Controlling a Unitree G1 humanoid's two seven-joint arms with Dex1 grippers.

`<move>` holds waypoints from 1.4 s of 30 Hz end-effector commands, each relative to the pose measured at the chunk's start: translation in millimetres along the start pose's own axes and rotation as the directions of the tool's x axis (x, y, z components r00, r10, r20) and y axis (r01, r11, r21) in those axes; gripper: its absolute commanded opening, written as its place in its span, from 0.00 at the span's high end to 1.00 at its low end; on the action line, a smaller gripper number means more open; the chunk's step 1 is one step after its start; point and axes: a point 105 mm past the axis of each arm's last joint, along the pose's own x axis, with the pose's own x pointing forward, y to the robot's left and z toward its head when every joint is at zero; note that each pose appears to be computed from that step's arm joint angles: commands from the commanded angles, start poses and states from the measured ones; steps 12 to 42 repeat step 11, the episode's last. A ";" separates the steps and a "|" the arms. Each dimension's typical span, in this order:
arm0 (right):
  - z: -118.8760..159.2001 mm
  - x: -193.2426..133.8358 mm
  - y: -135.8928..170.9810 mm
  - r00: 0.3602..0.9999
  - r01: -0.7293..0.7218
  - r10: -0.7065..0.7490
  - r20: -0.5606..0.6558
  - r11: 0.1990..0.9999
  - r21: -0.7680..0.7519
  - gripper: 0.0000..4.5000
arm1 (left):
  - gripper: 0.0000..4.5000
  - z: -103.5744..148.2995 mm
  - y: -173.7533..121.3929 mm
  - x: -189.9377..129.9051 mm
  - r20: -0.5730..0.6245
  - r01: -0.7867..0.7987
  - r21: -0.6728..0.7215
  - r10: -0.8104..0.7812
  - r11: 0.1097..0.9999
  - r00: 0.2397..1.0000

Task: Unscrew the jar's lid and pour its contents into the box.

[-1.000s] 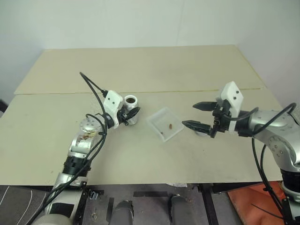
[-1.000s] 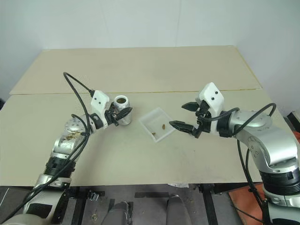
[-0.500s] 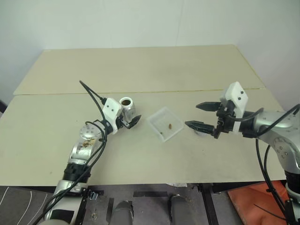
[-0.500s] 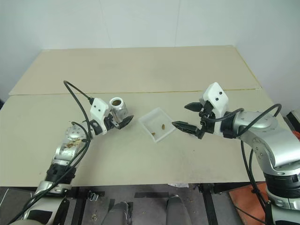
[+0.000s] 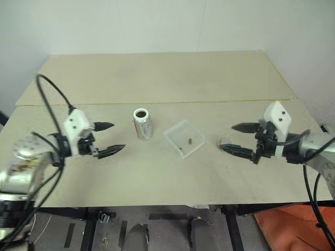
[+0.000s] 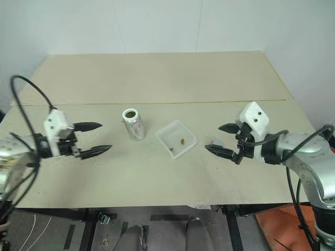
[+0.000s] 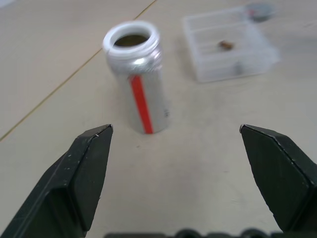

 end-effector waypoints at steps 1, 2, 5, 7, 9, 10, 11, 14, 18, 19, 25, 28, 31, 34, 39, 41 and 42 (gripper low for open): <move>22.5 -11.2 -0.7 0.996 0.013 -0.009 0.085 0.999 -0.053 0.00 | 0.01 21.0 6.7 -26.3 0.083 0.027 -0.013 -0.025 1.000 0.996; 23.1 -10.6 1.7 0.996 -0.001 0.006 0.086 0.998 -0.055 0.00 | 0.01 25.8 8.9 -30.4 0.106 0.025 -0.019 -0.023 0.999 0.994; 20.4 -10.9 5.0 0.996 -0.036 0.041 0.084 0.998 -0.056 0.00 | 0.01 37.1 11.3 -34.4 0.148 -0.019 -0.025 0.023 1.000 0.989; 18.4 -7.9 5.1 0.995 -0.052 0.056 0.087 0.997 -0.050 0.00 | 0.01 37.4 3.6 -35.3 0.132 -0.019 -0.020 0.022 1.000 0.991; 17.7 -3.7 5.3 0.995 -0.049 0.053 0.086 0.998 -0.050 0.00 | 0.01 35.8 -1.9 -37.5 0.115 -0.030 -0.032 0.034 0.999 0.993; 18.6 -2.7 5.8 0.994 -0.049 0.054 0.096 0.998 -0.049 0.00 | 0.01 35.6 -2.6 -37.1 0.112 -0.047 -0.026 0.050 0.999 0.993; 19.5 -1.9 6.4 0.993 -0.049 0.054 0.104 0.998 -0.049 0.00 | 0.01 35.7 -2.1 -36.8 0.111 -0.063 -0.020 0.065 0.998 0.992; 19.5 -1.9 6.4 0.993 -0.049 0.054 0.104 0.998 -0.049 0.00 | 0.01 35.7 -2.1 -36.8 0.111 -0.063 -0.020 0.065 0.998 0.992; 19.5 -1.9 6.4 0.993 -0.049 0.054 0.104 0.998 -0.049 0.00 | 0.01 35.7 -2.1 -36.8 0.111 -0.063 -0.020 0.065 0.998 0.992; 19.5 -1.9 6.4 0.993 -0.049 0.054 0.104 0.998 -0.049 0.00 | 0.01 35.7 -2.1 -36.8 0.111 -0.063 -0.020 0.065 0.998 0.992; 19.5 -1.9 6.4 0.993 -0.049 0.054 0.104 0.998 -0.049 0.00 | 0.01 35.7 -2.1 -36.8 0.111 -0.063 -0.020 0.065 0.998 0.992; 19.5 -1.9 6.4 0.993 -0.049 0.054 0.104 0.998 -0.049 0.00 | 0.01 35.7 -2.1 -36.8 0.111 -0.063 -0.020 0.065 0.998 0.992; 19.5 -1.9 6.4 0.993 -0.049 0.054 0.104 0.998 -0.049 0.00 | 0.01 35.7 -2.1 -36.8 0.111 -0.063 -0.020 0.065 0.998 0.992; 19.5 -1.9 6.4 0.993 -0.049 0.054 0.104 0.998 -0.049 0.00 | 0.01 35.7 -2.1 -36.8 0.111 -0.063 -0.020 0.065 0.998 0.992; 19.5 -1.9 6.4 0.993 -0.049 0.054 0.104 0.998 -0.049 0.00 | 0.01 35.7 -2.1 -36.8 0.111 -0.063 -0.020 0.065 0.998 0.992; 19.5 -1.9 6.4 0.993 -0.049 0.054 0.104 0.998 -0.049 0.00 | 0.01 35.7 -2.1 -36.8 0.111 -0.063 -0.020 0.065 0.998 0.992; 19.5 -1.9 6.4 0.993 -0.049 0.054 0.104 0.998 -0.049 0.00 | 0.01 35.7 -2.1 -36.8 0.111 -0.063 -0.020 0.065 0.998 0.992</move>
